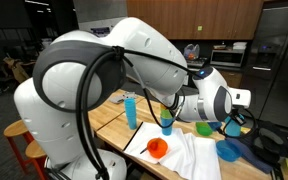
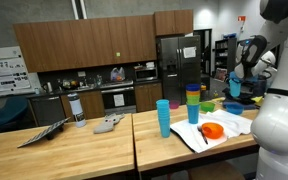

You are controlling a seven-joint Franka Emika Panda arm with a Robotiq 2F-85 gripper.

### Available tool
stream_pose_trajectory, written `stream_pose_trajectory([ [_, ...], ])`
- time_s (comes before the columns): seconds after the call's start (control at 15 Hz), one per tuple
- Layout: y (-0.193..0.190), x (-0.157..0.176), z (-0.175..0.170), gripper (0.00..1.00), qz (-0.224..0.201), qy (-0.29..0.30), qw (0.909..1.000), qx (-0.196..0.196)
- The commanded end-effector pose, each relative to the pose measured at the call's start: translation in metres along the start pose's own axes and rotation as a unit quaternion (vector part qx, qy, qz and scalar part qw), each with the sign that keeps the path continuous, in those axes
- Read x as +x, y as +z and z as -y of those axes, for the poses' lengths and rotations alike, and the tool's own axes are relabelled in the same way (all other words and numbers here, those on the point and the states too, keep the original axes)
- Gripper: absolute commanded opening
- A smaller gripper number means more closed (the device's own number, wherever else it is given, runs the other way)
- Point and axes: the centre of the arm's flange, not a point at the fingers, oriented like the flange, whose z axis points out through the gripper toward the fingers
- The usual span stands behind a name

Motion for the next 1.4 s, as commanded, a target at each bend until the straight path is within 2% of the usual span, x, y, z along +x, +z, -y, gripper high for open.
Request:
stream_pose_trajectory([
  [0.0,0.000,0.000,0.000,0.05,0.000,0.000,1.0000,0.000],
  [0.87,0.000,0.000,0.000,0.05,0.000,0.000,1.0000,0.000],
  [0.93,0.000,0.000,0.000,0.01,0.000,0.000,1.0000,0.000],
  [1.13,-0.025,-0.035,0.073,0.01,0.004,-0.046,0.9984,0.032],
  [1.33,-0.046,-0.059,0.147,0.01,0.001,-0.102,0.9928,0.064],
])
